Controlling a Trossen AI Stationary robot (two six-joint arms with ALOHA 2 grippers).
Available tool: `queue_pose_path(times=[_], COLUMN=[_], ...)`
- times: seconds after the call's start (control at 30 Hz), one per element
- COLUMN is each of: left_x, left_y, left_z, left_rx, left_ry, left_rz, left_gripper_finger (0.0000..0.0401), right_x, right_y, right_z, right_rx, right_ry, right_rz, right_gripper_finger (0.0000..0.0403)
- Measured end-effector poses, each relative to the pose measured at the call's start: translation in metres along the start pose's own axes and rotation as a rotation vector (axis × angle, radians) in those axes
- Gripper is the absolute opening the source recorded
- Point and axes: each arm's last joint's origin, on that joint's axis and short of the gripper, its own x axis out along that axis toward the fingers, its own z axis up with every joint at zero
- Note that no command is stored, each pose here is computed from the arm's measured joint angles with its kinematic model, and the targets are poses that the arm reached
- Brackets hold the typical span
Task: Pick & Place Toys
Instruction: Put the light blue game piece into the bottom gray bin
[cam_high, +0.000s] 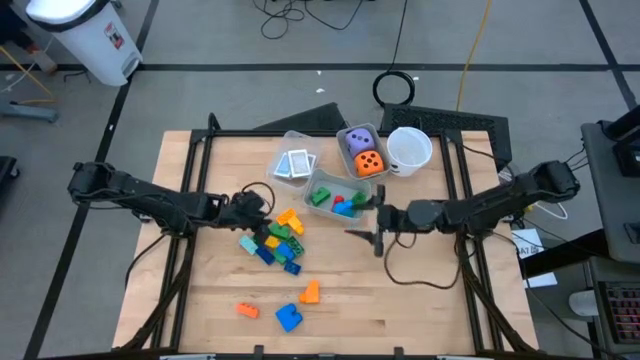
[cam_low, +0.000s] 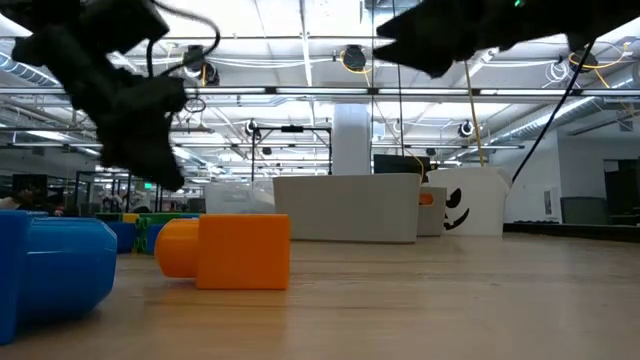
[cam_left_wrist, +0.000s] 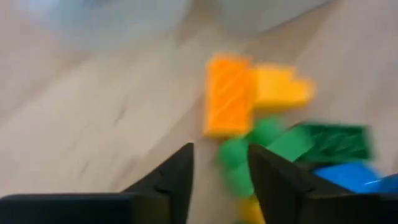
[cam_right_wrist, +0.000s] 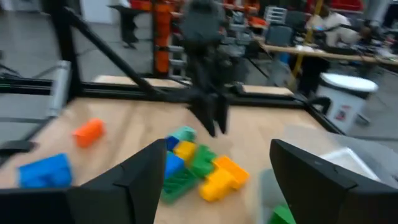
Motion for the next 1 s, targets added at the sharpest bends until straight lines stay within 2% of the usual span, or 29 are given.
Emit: queue_pose_path(times=[0.1, 0.23, 0.37, 0.53, 0.63, 0.73, 0.87, 1.0], left_x=[-0.001, -0.002, -0.004, -0.004, -0.005, -0.006, -0.006, -0.007], left_y=[0.005, 0.004, 0.002, 0.003, 0.004, 0.009, 0.014, 0.012], left_z=[-0.009, -0.016, -0.019, -0.020, -0.023, -0.026, -0.028, -0.030], left_rx=[-0.061, -0.030, 0.032, 0.223, 0.398, 0.581, 0.664, 0.680], left_ry=[0.134, 0.320, 0.400, 0.404, 0.411, 0.411, 0.409, 0.410], left_rz=[0.015, -0.102, -0.200, -0.239, -0.249, -0.210, -0.126, -0.126], left_gripper_finger=[0.0212, 0.0261, 0.0283, 0.0286, 0.0280, 0.0272, 0.0259, 0.0243], right_x=[-0.005, -0.009, -0.009, -0.009, -0.009, -0.008, -0.008, -0.008], right_y=[0.011, 0.022, 0.024, 0.023, 0.022, 0.022, 0.022, 0.022], right_z=[0.006, 0.010, 0.011, 0.010, 0.009, 0.009, 0.007, 0.007], right_rx=[0.001, -0.039, -0.061, -0.074, -0.091, -0.093, -0.099, -0.096], right_ry=[-0.044, -0.092, -0.096, -0.094, -0.081, -0.079, -0.061, -0.061], right_rz=[0.046, 0.086, 0.092, 0.085, 0.082, 0.082, 0.084, 0.084], right_gripper_finger=[0.0260, 0.0260, 0.0257, 0.0258, 0.0256, 0.0256, 0.0255, 0.0255])
